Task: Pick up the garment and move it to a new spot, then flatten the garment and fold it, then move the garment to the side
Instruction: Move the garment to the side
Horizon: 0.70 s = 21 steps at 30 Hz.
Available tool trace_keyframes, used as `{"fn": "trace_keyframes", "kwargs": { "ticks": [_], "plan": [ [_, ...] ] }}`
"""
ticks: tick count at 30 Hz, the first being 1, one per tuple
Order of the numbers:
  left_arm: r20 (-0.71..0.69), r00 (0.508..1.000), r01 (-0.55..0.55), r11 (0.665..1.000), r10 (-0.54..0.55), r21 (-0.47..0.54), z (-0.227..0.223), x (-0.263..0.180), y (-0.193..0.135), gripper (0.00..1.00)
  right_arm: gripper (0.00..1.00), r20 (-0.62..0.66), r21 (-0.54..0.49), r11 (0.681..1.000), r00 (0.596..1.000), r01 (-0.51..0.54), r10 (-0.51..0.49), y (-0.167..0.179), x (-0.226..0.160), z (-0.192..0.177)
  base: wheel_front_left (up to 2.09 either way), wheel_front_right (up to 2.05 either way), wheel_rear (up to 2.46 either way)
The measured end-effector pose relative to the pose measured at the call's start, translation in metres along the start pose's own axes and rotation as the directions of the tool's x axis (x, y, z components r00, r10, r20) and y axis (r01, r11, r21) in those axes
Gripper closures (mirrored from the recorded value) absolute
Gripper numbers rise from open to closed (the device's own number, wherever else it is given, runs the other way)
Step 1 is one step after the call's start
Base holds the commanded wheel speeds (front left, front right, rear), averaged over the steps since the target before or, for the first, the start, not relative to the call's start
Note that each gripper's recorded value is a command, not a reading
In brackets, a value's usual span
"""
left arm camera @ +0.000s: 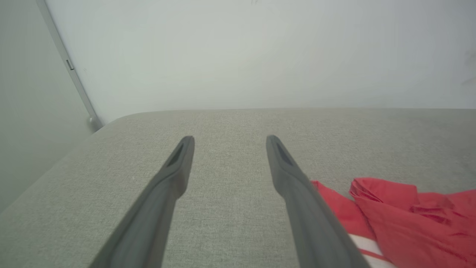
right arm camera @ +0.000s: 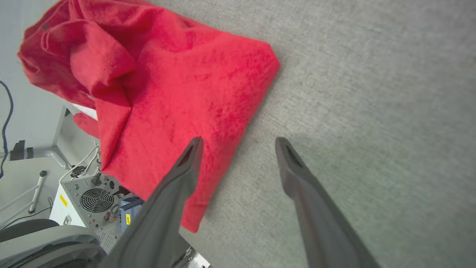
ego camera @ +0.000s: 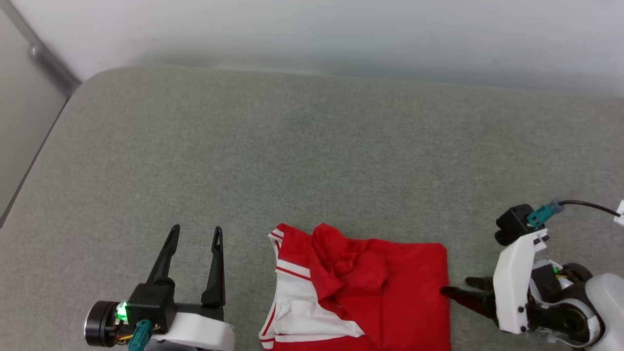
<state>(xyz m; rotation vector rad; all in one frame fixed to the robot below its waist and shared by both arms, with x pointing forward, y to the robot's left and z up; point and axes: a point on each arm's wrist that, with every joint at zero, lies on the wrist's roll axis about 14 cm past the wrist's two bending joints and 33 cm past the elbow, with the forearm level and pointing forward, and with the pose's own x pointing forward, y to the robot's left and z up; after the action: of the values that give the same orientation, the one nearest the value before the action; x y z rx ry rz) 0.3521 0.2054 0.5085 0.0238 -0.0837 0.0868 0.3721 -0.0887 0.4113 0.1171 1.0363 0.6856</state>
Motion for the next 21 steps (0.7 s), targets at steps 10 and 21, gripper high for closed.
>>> {"fn": "trace_keyframes", "kwargs": {
  "ticks": [10,21],
  "plan": [
    [-0.044,0.999,-0.028,1.0,0.028,0.012,-0.014,0.007,0.007,0.0,0.0,-0.092,0.11,0.984,0.984,-0.143,0.154,0.031,0.052,-0.029,0.0,0.0,0.0],
    [-0.027,0.999,-0.044,0.999,0.044,0.009,-0.008,0.006,0.01,0.0,1.0,-0.068,0.034,0.989,0.987,-0.143,0.145,0.038,0.062,-0.026,0.0,0.0,0.0]
  ]
}}
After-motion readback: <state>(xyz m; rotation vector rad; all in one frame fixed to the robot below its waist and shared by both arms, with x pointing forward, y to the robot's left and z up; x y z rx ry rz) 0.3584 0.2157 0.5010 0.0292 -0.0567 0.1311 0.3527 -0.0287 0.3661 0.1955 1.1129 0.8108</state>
